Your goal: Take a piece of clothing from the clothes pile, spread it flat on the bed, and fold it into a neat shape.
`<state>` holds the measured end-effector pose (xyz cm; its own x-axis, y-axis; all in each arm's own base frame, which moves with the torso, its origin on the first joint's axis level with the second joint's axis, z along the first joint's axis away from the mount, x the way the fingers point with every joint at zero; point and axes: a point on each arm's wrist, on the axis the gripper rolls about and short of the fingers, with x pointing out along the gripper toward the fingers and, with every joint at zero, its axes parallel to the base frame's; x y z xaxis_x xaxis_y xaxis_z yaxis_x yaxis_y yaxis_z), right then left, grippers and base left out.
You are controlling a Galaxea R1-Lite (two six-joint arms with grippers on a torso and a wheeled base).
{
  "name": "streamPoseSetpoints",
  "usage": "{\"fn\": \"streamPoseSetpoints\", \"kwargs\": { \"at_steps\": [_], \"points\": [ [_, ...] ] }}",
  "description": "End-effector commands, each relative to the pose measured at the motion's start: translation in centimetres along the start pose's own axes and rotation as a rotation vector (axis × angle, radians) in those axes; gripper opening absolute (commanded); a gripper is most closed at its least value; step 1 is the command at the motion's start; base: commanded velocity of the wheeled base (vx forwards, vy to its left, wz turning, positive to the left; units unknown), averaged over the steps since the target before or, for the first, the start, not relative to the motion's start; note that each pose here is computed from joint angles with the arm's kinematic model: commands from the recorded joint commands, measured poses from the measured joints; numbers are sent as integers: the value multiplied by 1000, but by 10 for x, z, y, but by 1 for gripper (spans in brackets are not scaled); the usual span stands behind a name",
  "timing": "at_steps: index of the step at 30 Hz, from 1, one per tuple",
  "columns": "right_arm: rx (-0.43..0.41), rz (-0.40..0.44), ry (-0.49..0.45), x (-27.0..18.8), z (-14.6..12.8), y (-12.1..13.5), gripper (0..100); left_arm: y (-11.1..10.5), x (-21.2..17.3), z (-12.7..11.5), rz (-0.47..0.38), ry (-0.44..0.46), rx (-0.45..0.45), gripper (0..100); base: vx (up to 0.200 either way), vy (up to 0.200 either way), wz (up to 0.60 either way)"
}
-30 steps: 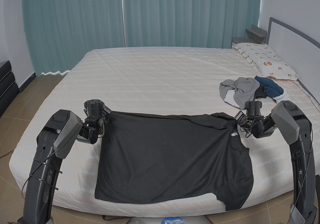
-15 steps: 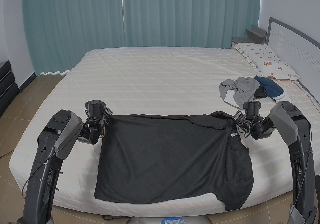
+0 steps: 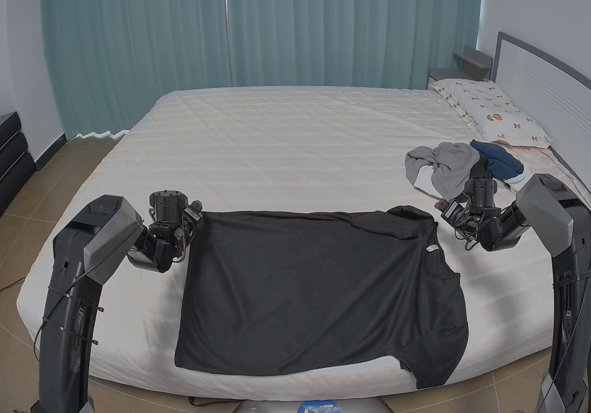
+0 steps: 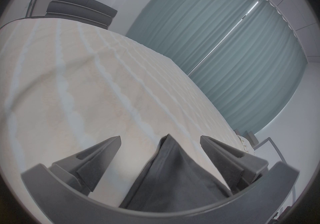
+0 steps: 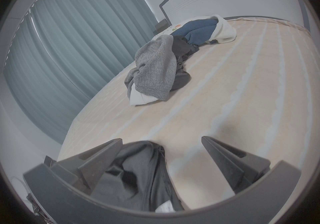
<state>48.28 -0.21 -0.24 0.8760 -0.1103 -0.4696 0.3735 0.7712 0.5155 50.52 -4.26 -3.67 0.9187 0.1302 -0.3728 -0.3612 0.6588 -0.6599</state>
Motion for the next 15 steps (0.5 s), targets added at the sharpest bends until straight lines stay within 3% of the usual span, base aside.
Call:
{"fn": "streamPoseSetpoints", "kwargs": {
  "at_steps": [1,3,6,10,15],
  "points": [
    [-19,21,58,-63,16,2,100,-26,-65,38,-96,9,-16,100,0,0,0],
    [-34,35,153,-96,6,-6,100,-31,-86,43,-147,46,-15,100,0,0,0],
    [-36,61,186,-123,-2,-12,100,-35,-95,47,-159,62,-14,100,0,0,0],
    [-40,59,195,-143,-12,-23,100,-25,-109,37,-121,102,-4,100,0,0,0],
    [-64,89,214,-178,-36,-46,100,1,-159,22,-40,235,-8,100,0,0,0]
  ]
}}
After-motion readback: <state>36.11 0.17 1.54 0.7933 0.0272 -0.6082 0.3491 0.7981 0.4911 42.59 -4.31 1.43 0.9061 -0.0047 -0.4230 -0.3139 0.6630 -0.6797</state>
